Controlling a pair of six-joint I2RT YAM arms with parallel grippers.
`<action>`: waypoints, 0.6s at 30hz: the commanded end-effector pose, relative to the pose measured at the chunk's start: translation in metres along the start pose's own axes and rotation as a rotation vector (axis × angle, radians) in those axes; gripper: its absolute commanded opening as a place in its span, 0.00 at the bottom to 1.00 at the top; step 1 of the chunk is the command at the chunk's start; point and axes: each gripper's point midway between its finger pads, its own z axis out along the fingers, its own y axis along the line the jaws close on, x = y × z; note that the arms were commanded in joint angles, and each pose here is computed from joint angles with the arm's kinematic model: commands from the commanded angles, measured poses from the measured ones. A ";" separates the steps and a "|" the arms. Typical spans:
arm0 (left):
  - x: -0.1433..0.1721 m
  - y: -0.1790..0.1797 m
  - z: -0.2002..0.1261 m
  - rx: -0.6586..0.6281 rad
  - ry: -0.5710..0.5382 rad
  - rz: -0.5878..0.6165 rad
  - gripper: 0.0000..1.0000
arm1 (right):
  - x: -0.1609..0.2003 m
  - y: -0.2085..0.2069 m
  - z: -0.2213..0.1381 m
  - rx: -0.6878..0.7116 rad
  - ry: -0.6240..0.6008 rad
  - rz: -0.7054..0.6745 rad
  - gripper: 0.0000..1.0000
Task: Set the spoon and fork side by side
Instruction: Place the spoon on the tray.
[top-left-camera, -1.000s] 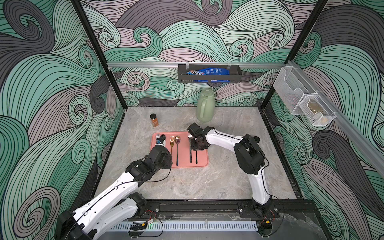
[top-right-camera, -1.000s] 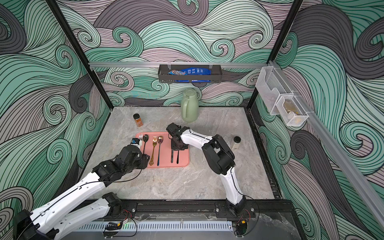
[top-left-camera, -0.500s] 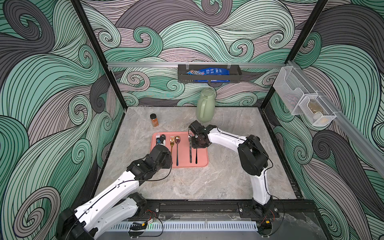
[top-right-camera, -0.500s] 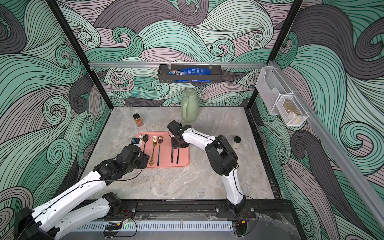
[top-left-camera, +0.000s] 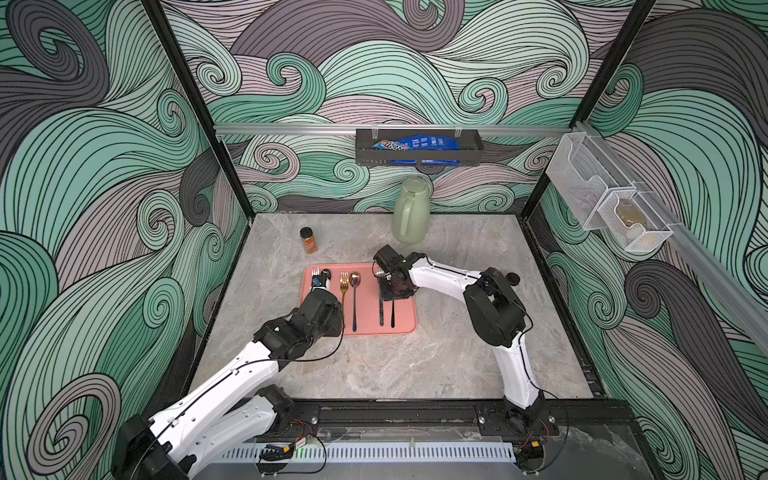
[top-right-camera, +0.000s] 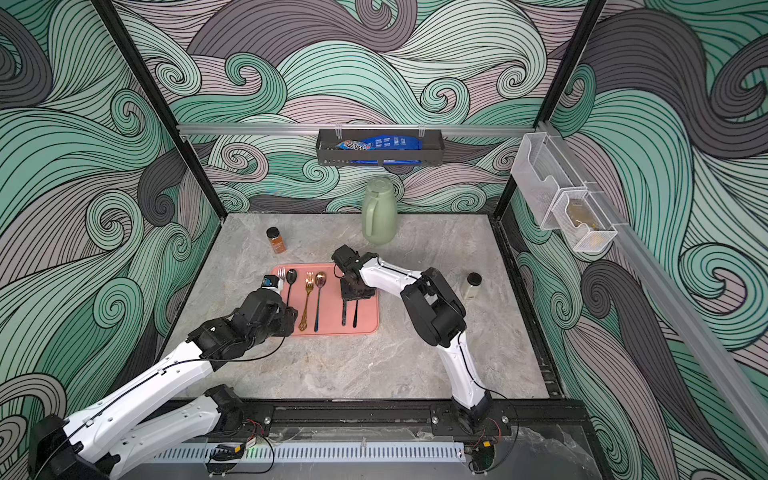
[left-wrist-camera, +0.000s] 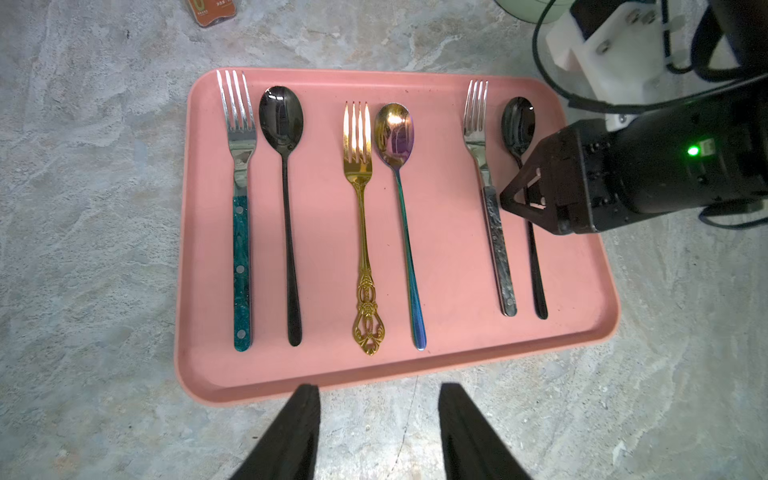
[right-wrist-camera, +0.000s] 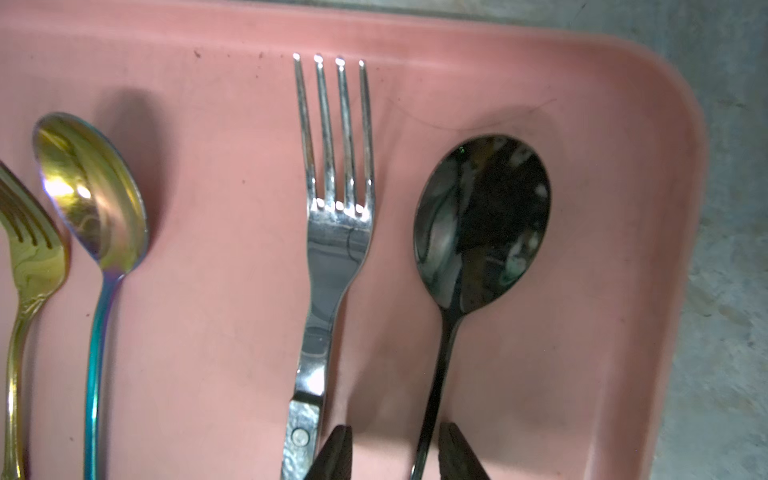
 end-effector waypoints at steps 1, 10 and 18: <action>-0.009 0.003 -0.004 -0.019 -0.019 0.006 0.50 | 0.001 -0.001 0.007 0.020 0.014 -0.016 0.34; -0.010 0.004 -0.006 -0.023 -0.022 0.008 0.50 | 0.004 -0.011 0.011 0.069 0.017 -0.024 0.23; -0.009 0.006 -0.012 -0.023 -0.016 0.008 0.51 | 0.010 -0.013 0.016 0.077 0.020 -0.048 0.17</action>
